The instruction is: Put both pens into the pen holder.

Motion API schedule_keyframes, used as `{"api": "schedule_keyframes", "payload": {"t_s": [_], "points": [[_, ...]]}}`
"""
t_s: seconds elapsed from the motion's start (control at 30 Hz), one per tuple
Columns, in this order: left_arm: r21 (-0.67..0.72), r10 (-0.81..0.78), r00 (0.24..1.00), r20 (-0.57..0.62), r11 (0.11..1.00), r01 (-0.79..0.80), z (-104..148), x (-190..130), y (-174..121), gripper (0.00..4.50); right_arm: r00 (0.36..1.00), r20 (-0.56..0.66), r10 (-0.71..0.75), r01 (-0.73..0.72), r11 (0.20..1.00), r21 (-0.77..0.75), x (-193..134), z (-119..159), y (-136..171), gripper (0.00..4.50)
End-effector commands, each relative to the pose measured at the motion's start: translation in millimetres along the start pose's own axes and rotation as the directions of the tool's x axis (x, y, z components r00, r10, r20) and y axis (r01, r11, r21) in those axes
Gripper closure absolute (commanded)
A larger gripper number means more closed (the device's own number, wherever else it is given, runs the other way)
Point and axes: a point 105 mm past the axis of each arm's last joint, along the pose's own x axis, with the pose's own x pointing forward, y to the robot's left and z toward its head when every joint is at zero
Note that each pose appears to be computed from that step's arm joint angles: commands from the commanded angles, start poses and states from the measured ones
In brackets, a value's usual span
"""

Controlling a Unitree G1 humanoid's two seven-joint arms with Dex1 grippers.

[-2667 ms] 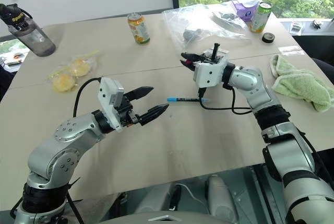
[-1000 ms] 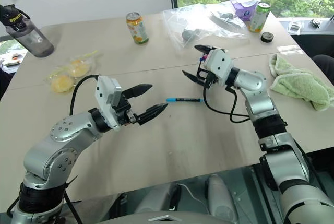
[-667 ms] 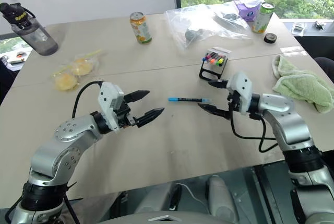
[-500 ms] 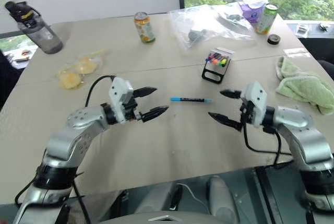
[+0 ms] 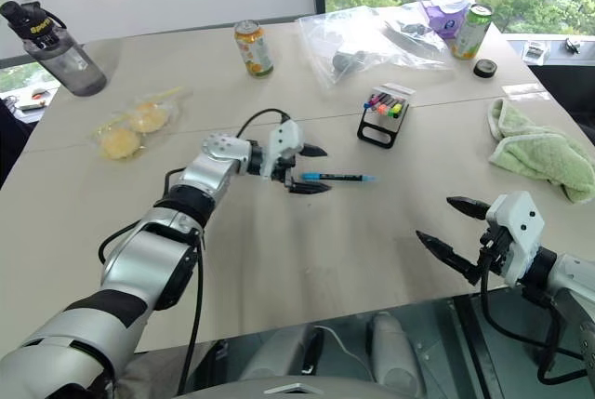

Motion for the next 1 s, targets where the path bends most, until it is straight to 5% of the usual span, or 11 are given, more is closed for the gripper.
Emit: {"api": "schedule_keyframes", "payload": {"t_s": [0.03,0.17,0.43,0.57,0.7,0.87,1.0], "points": [[0.071,-0.008,0.998,-0.061,0.997,0.012,2,0,4,0.00,0.998,0.049,-0.029,0.031,0.998,-0.046,-2,15,0,0.06],[0.098,-0.065,0.989,-0.130,0.992,0.078,-3,2,0,0.79,0.998,0.055,-0.038,0.041,0.998,-0.048,-3,17,-1,0.00],[0.124,-0.075,0.987,-0.145,0.988,0.093,-2,0,0,4.41,0.998,0.064,-0.022,0.024,0.999,-0.027,3,18,2,0.00],[0.099,-0.039,0.994,-0.104,0.994,0.050,-3,-5,3,4.49,0.993,0.113,-0.014,0.010,0.999,0.037,13,26,4,0.00],[0.033,0.017,0.994,0.103,0.999,-0.021,17,-8,7,4.49,0.985,0.170,-0.033,0.006,0.987,0.160,32,30,7,0.00],[-0.144,0.104,0.877,0.470,0.989,-0.041,64,-28,-3,4.49,0.969,0.234,-0.075,-0.008,0.943,0.333,62,42,17,0.00],[-0.264,0.174,0.779,0.603,0.965,-0.011,89,-43,-30,4.49,0.927,0.368,-0.076,-0.106,0.887,0.449,84,74,21,0.00]]}}
